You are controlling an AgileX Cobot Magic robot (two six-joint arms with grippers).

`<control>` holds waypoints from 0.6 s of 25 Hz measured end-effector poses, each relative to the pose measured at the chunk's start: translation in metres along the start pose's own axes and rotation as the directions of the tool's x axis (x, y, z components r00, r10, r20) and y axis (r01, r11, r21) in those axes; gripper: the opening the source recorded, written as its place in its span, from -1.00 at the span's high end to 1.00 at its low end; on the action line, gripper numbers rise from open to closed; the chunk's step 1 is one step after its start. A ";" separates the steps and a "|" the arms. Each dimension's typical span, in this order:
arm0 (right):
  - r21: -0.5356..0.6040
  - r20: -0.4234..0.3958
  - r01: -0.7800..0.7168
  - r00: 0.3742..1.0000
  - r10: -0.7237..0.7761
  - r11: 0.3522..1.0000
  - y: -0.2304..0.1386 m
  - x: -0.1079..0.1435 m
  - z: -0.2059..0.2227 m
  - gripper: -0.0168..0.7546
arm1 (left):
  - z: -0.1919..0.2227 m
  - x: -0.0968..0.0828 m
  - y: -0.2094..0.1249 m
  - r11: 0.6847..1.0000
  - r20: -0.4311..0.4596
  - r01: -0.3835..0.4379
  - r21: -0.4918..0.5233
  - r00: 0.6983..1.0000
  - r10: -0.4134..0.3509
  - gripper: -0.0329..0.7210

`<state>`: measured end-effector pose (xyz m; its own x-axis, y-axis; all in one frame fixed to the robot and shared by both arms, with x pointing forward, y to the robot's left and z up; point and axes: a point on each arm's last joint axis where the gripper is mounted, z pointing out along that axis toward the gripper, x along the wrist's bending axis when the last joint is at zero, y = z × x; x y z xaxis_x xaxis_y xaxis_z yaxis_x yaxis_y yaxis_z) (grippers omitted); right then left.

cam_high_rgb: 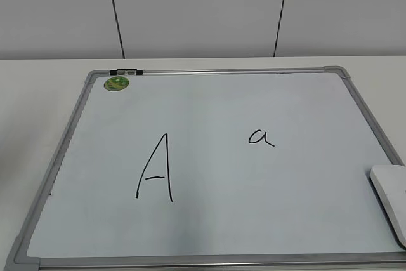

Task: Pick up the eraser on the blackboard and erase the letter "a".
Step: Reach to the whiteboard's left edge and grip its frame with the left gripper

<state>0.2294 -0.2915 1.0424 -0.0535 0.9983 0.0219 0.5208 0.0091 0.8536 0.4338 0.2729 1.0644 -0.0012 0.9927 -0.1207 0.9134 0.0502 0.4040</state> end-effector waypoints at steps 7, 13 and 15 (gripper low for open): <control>0.000 0.000 0.000 1.000 0.000 1.000 0.000 0.000 0.000 -0.43 | 0.042 -0.003 0.032 0.993 -0.017 0.012 0.116 1.000 -0.010 -0.35; -0.002 0.000 0.000 1.000 0.000 1.000 0.000 0.000 0.000 -0.43 | 0.076 -0.006 0.070 0.987 -0.027 0.015 0.158 1.000 -0.011 -0.35; -0.002 0.000 0.000 1.000 0.000 1.000 0.000 0.000 0.000 -0.43 | 0.087 -0.007 0.084 0.987 -0.033 0.011 0.162 0.999 -0.005 -0.34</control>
<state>0.2295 -0.2915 1.0426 -0.0534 0.9983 0.0219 0.5191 0.0090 0.8546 0.5457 0.2605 1.0206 -0.0195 0.9955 -0.0926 0.9672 0.0423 0.2505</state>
